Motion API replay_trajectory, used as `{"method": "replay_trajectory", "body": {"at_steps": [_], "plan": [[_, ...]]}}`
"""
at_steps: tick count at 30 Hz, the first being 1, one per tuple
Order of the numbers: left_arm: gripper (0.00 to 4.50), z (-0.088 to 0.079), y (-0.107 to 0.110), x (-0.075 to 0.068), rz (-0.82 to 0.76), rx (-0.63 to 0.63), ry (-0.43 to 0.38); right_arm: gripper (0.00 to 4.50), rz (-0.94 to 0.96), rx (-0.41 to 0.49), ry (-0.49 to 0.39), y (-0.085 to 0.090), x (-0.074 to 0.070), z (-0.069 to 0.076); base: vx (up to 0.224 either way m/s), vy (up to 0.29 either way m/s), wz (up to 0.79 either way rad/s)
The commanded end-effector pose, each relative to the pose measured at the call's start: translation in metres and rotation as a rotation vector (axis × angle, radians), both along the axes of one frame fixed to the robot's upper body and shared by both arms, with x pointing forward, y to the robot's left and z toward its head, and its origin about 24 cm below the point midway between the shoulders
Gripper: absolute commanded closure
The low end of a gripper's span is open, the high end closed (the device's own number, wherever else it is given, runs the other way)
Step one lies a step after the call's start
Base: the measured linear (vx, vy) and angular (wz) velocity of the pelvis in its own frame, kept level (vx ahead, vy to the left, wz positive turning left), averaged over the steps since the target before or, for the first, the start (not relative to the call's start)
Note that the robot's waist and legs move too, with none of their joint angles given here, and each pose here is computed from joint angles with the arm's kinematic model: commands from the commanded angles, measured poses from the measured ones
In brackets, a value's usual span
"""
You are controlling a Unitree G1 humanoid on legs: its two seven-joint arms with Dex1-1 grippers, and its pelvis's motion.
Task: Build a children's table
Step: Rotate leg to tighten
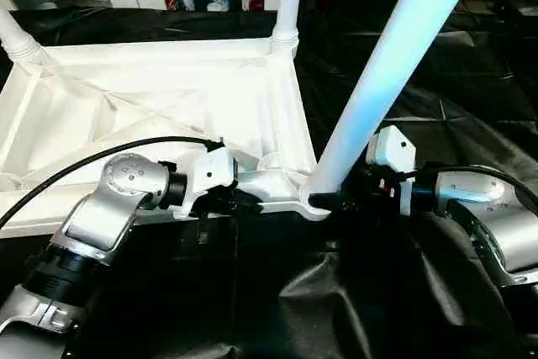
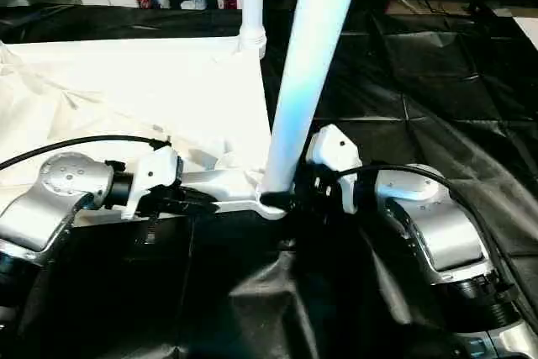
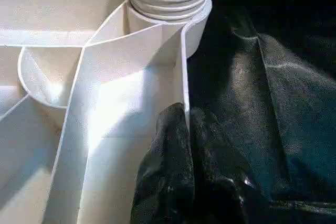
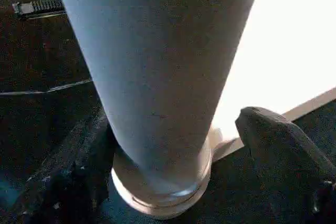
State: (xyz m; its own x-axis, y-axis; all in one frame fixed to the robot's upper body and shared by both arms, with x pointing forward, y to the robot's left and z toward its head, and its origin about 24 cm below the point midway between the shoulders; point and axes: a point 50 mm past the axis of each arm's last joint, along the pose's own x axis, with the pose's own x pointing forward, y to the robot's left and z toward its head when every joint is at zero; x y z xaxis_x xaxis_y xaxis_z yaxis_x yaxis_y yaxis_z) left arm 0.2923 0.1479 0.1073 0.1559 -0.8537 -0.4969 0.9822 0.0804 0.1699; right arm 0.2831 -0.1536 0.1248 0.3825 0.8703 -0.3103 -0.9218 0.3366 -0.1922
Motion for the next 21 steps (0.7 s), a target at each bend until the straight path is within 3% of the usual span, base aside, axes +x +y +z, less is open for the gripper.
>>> {"method": "replay_trajectory", "body": {"at_steps": [1,14,21], "plan": [[4.50,-0.008,-0.003,-0.008,-0.064,0.009,0.047,0.95,0.008,-0.033,0.017,-0.002,-0.002,-0.007,0.000,0.000,0.00],[4.50,-0.008,-0.003,-0.006,-0.062,0.011,0.047,1.05,0.043,-0.086,0.037,-0.004,-0.005,-0.017,0.000,0.000,0.00],[4.50,-0.007,-0.003,-0.006,-0.063,0.011,0.044,1.72,0.041,-0.091,0.037,-0.004,-0.005,-0.020,0.000,0.000,0.00]]}}
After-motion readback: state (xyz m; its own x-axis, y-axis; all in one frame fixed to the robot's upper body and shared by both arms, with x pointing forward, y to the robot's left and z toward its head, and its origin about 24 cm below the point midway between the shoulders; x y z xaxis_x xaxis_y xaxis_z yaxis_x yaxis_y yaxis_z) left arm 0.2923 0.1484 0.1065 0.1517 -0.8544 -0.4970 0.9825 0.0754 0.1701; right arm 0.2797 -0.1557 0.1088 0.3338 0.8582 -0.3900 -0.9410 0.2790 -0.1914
